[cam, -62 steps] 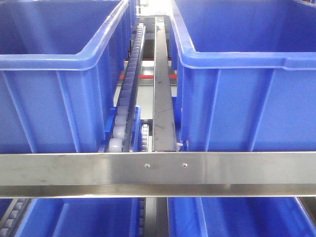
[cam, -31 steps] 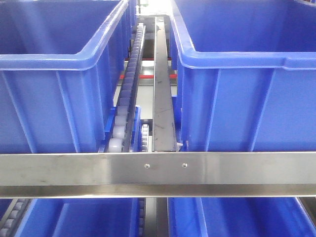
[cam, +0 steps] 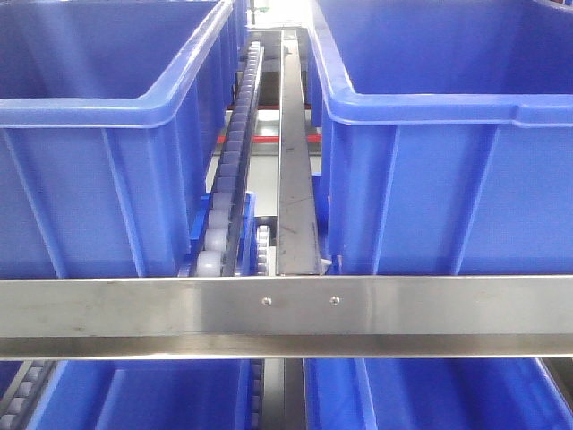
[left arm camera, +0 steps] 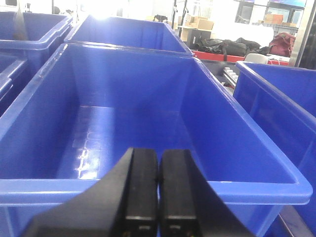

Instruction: Pick and sort blue part to right shelf

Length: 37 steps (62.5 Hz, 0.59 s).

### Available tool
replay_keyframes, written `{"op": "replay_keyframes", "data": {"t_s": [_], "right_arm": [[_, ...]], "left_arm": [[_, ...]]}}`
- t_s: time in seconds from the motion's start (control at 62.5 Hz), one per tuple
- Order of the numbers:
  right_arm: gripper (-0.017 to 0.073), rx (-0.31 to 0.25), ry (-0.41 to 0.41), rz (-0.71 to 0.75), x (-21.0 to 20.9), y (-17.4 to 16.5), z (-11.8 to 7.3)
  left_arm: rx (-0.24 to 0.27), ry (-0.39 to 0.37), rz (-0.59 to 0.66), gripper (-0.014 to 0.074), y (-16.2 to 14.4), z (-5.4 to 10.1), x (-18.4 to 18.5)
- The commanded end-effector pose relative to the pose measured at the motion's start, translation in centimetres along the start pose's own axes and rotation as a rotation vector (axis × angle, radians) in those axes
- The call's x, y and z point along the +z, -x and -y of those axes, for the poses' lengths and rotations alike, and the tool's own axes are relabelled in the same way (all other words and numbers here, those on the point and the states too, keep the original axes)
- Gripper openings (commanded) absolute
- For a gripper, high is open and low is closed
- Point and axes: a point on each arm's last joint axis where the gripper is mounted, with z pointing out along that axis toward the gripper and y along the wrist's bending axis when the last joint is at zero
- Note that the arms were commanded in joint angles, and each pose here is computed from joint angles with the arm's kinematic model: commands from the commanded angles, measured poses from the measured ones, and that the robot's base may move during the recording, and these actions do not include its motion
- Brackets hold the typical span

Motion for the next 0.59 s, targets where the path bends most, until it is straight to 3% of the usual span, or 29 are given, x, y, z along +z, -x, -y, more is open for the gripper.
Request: {"op": "replay_keyframes", "data": {"t_s": [0.0,0.208,0.384,0.576], "right_arm": [[0.0057,-0.024,-0.008,0.131,-0.8,0.7,0.1],[0.0057,-0.053,-0.012,0.165,-1.4,-2.1,0.3],[0.0057,-0.104,-0.01,0.187,-1.4,-1.9,0.2],[0.0057,-0.027,-0.001,0.186,-1.4,-1.9,0.2]], "left_arm": [[-0.003,0.012,0.098,0.0134,1.6,0.0,0.0],[-0.003,0.012,0.096,0.0134,1.6,0.0,0.0],[-0.003,0.012,0.096,0.0134,1.6,0.0,0.0],[-0.003,0.012,0.096,0.0134,1.6,0.0,0.0]]}}
